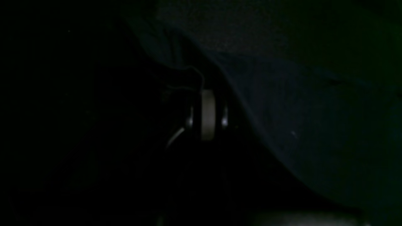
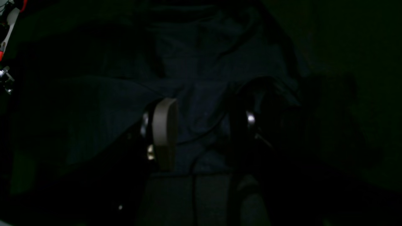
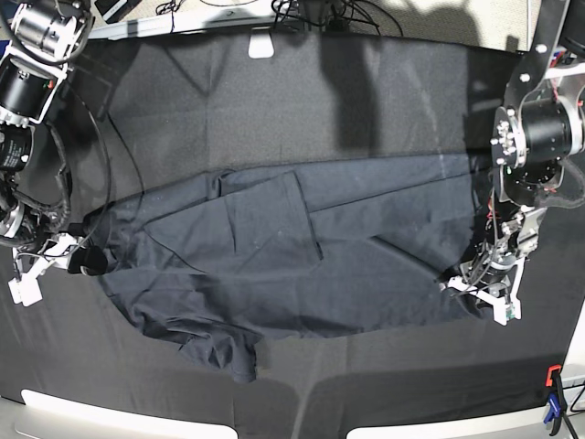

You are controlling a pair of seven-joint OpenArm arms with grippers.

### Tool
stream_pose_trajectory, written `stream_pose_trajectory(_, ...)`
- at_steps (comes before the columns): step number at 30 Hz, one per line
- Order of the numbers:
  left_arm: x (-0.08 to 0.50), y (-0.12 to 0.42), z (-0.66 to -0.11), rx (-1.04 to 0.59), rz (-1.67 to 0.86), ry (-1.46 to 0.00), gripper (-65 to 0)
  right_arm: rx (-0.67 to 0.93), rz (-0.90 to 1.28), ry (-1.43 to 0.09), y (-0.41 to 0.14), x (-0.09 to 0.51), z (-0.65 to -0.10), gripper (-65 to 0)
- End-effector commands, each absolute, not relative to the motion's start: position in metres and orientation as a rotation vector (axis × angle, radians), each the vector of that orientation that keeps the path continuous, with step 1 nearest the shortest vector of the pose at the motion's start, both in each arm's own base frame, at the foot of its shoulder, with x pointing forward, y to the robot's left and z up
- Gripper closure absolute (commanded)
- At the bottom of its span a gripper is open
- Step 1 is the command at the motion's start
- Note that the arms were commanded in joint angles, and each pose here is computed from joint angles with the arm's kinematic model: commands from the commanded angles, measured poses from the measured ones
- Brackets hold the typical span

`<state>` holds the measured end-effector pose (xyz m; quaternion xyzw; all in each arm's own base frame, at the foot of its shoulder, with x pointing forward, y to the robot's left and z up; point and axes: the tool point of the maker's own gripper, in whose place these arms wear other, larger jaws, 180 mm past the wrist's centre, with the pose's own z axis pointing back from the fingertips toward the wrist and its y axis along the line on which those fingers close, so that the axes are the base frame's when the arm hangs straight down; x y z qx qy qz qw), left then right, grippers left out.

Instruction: Layout the t-shirt on the table in an organized manner, then fold the t-shirt properly

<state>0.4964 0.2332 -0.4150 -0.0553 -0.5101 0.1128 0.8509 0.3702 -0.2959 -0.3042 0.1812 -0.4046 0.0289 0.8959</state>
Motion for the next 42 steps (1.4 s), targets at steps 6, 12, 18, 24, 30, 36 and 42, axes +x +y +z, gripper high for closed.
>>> stream_pose_trajectory(6, 0.511, 0.245, -0.391, -0.105, 0.243, -1.137, 0.0, 0.278, 0.078, -1.012, -0.314, 0.394, -0.271, -29.6)
stream_pose_trajectory(12, 0.507, 0.241, -0.4, -0.114, 0.238, -1.085, 0.0, 0.197, 0.206, -0.964, -0.294, 0.427, -0.278, -34.7)
stream_pose_trajectory(18, 0.502, 0.239, -0.409, -0.119, 0.234, -1.034, 0.0, 0.173, 0.217, -0.92, -0.292, 0.481, -0.275, -34.7)
stream_pose_trajectory(24, 0.502, 0.239, -0.409, -0.119, 0.235, -1.034, 0.0, 0.122, 0.057, -0.827, -0.323, 0.512, -0.278, -34.7)
stream_pose_trajectory(30, 0.502, 0.239, -0.409, -0.119, 0.235, -1.033, 0.0, 0.069, 0.01, -0.719, -0.338, 0.506, -0.308, -34.7)
stream_pose_trajectory(36, 0.501, 0.238, -0.411, -0.12, 0.234, -1.019, 0.0, 0.057, 0.007, -0.679, -0.343, 0.496, -0.322, -34.7)
stream_pose_trajectory(42, 0.504, 0.24, -0.405, -0.115, 0.236, -1.058, -3.5, 0.097, -0.019, -0.705, -0.338, 0.5, -0.318, -34.7)
